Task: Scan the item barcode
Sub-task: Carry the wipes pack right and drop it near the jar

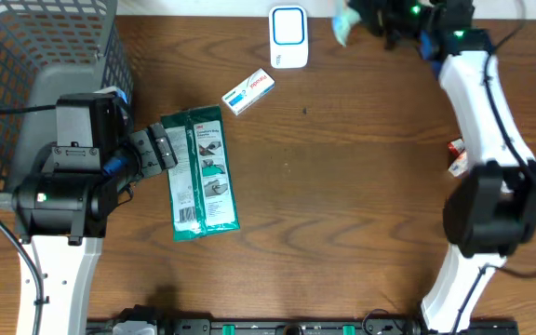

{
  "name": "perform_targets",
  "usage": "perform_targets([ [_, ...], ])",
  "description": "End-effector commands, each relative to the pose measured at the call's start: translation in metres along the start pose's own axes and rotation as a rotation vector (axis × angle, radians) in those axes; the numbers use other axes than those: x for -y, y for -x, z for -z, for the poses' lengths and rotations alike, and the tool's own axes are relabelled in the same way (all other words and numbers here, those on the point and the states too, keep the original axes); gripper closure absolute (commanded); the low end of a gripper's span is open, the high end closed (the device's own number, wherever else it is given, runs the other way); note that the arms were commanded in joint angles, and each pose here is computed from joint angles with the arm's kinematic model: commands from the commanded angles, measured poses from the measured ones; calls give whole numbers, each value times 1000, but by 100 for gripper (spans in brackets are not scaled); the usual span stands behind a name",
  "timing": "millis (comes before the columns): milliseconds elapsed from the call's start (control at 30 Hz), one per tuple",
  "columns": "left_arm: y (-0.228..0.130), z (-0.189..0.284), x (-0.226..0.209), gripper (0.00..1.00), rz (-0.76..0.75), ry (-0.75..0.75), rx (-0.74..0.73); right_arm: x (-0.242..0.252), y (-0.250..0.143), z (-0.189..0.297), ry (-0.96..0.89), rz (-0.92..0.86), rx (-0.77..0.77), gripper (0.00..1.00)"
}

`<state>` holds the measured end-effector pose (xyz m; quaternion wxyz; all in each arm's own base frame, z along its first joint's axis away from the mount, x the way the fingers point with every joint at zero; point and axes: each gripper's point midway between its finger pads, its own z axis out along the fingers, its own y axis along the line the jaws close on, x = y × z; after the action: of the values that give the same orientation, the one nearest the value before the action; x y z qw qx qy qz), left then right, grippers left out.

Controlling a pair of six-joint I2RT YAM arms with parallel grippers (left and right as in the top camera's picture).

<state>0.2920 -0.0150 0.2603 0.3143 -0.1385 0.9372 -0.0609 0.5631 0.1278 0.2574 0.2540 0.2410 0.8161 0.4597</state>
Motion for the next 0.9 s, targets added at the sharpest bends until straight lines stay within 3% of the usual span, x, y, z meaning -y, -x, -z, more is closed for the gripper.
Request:
perform_targets([
  [0,3,2,-1,10,-19,6,9,10,2,29,-329,575,144,99],
  [133,3,2,-1,10,-19,6,9,53,-53,39,-516,650,-99,99],
  [300,3,2,-1,10,-19,6,9,124,-94,71,-815,571,-325,99],
  [500,3,2,-1,10,-19,6,9,196,-147,94,-975,456,-564,99],
  [633,3,2,-1,10,-19,7,10,240,-167,115,-1104,422,-655,99],
  [867,3,2,-1,10,-19,6,9,277,-173,172,-1389,376,-720,98],
])
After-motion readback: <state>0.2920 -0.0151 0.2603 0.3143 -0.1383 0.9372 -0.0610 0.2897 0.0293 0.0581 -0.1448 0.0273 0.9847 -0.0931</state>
